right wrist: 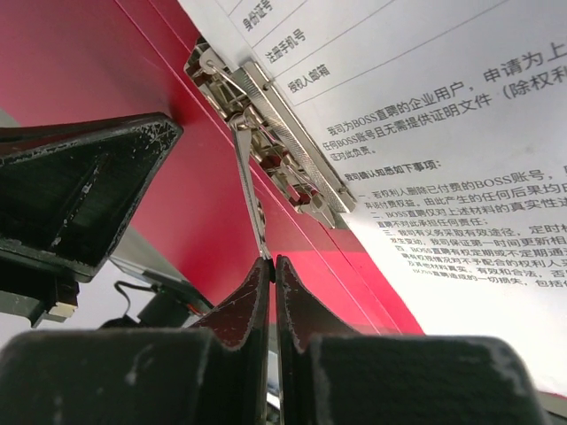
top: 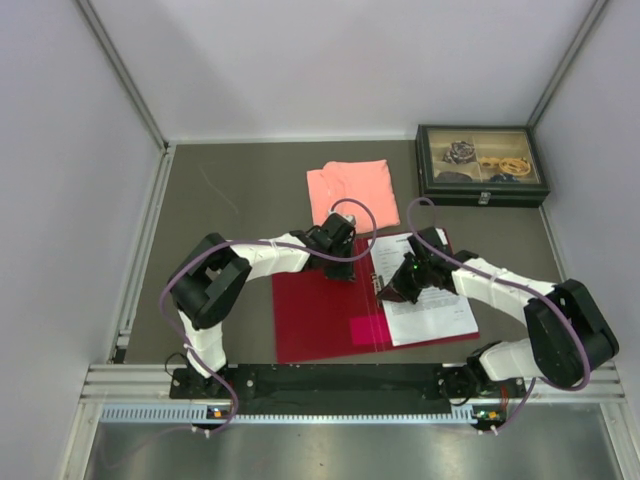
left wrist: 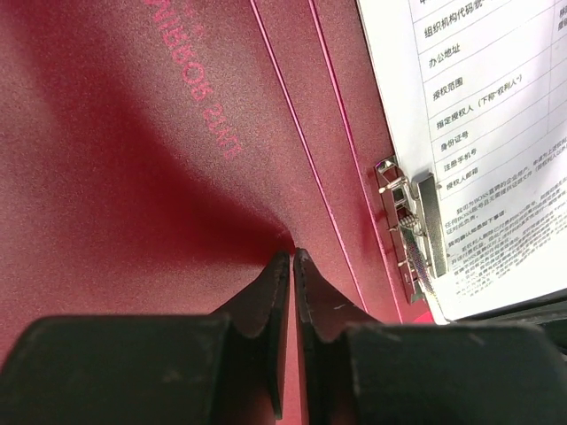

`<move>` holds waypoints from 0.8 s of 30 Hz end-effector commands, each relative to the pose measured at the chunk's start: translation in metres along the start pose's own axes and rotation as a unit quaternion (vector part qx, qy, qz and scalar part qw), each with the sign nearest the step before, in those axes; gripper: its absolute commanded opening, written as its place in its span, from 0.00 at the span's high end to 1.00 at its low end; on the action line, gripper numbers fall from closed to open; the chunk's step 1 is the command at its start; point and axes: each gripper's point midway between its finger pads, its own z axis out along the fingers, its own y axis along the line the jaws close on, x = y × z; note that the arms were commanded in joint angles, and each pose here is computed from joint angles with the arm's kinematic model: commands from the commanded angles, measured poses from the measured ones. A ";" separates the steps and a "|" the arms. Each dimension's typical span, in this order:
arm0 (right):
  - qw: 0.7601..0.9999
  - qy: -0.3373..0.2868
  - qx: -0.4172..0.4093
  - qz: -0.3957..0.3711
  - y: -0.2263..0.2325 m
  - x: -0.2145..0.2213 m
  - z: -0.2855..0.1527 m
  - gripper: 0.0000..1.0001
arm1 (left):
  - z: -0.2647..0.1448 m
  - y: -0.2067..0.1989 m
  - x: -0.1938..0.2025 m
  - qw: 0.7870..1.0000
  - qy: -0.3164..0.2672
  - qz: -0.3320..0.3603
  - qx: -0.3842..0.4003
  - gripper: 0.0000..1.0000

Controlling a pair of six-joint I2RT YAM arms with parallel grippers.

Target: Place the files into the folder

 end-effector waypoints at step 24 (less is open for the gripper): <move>0.979 -0.084 0.161 -0.093 -0.072 -0.044 0.005 1.00 | 0.023 0.054 0.036 0.997 0.053 0.019 -0.061 0.98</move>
